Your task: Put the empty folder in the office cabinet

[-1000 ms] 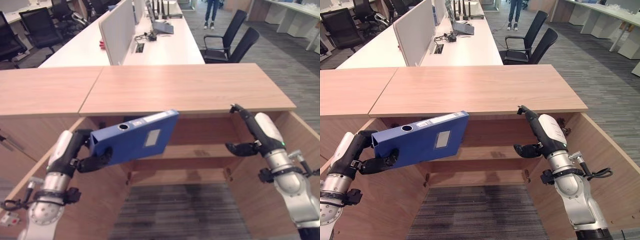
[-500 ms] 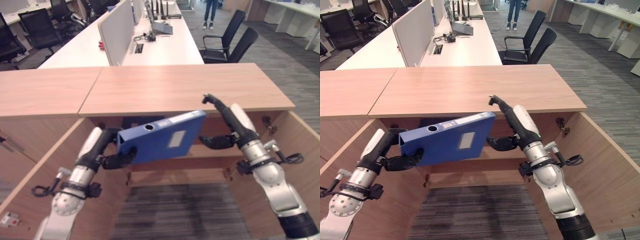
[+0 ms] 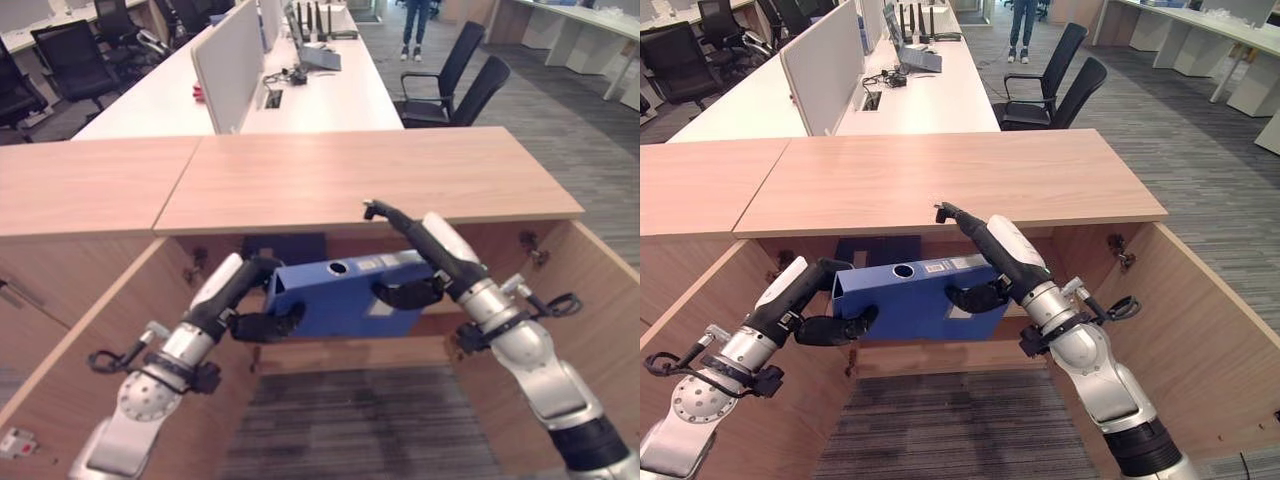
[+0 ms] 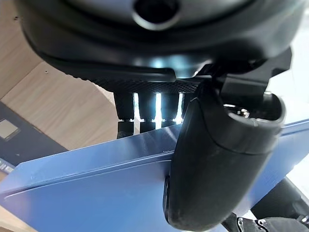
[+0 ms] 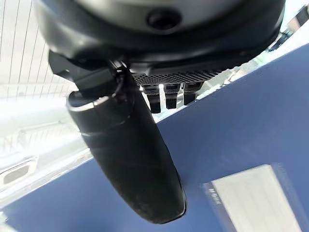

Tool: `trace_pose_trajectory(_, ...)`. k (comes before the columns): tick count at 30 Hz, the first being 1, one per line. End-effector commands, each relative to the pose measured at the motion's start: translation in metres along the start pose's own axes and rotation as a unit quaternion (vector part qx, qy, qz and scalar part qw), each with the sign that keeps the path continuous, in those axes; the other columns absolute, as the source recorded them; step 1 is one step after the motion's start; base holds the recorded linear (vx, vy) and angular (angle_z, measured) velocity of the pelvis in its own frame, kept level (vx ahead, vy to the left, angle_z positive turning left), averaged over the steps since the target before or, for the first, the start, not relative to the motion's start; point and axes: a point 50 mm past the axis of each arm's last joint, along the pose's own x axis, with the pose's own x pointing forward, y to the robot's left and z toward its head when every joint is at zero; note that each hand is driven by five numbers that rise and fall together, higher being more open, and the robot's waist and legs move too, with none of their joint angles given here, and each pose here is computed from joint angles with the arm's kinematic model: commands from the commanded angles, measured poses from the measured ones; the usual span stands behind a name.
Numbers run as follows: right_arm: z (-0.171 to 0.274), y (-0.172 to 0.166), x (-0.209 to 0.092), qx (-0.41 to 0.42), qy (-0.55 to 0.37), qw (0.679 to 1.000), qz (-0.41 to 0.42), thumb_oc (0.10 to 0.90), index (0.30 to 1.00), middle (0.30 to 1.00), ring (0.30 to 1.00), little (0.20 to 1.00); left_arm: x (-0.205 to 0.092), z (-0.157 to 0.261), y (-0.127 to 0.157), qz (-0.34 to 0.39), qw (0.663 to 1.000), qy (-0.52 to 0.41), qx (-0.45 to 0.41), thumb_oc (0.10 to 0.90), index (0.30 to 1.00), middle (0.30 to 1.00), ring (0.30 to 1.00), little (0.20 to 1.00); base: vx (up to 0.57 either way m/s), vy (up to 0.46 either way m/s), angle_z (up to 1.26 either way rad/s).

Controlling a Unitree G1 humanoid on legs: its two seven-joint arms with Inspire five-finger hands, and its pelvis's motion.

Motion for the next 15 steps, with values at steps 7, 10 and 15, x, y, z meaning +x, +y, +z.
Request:
trace_pose_trajectory(7, 0.054, -0.034, 0.018, -0.071, -0.153, 0.984, 0.056, 0.711, 0.766, 0.766, 0.766, 0.766, 0.021, 0.088, 0.042, -0.027, 0.966, -0.229, 0.113, 0.4, 0.3, 0.3, 0.3, 0.3, 0.0, 0.0, 0.0)
trace_pose_trajectory(10, 0.05, -0.035, 0.015, -0.066, -0.139, 0.983, 0.102, 0.598, 0.596, 0.596, 0.596, 0.596, 0.02, 0.097, 0.049, -0.027, 0.96, -0.244, 0.133, 0.4, 0.3, 0.3, 0.3, 0.3, 0.0, 0.0, 0.0)
trace_pose_trajectory(15, 0.042, -0.028, 0.013, -0.052, -0.114, 0.977, 0.173, 0.439, 0.359, 0.359, 0.359, 0.359, 0.018, 0.111, 0.058, -0.011, 0.95, -0.271, 0.158, 0.4, 0.3, 0.3, 0.3, 0.3, 0.0, 0.0, 0.0)
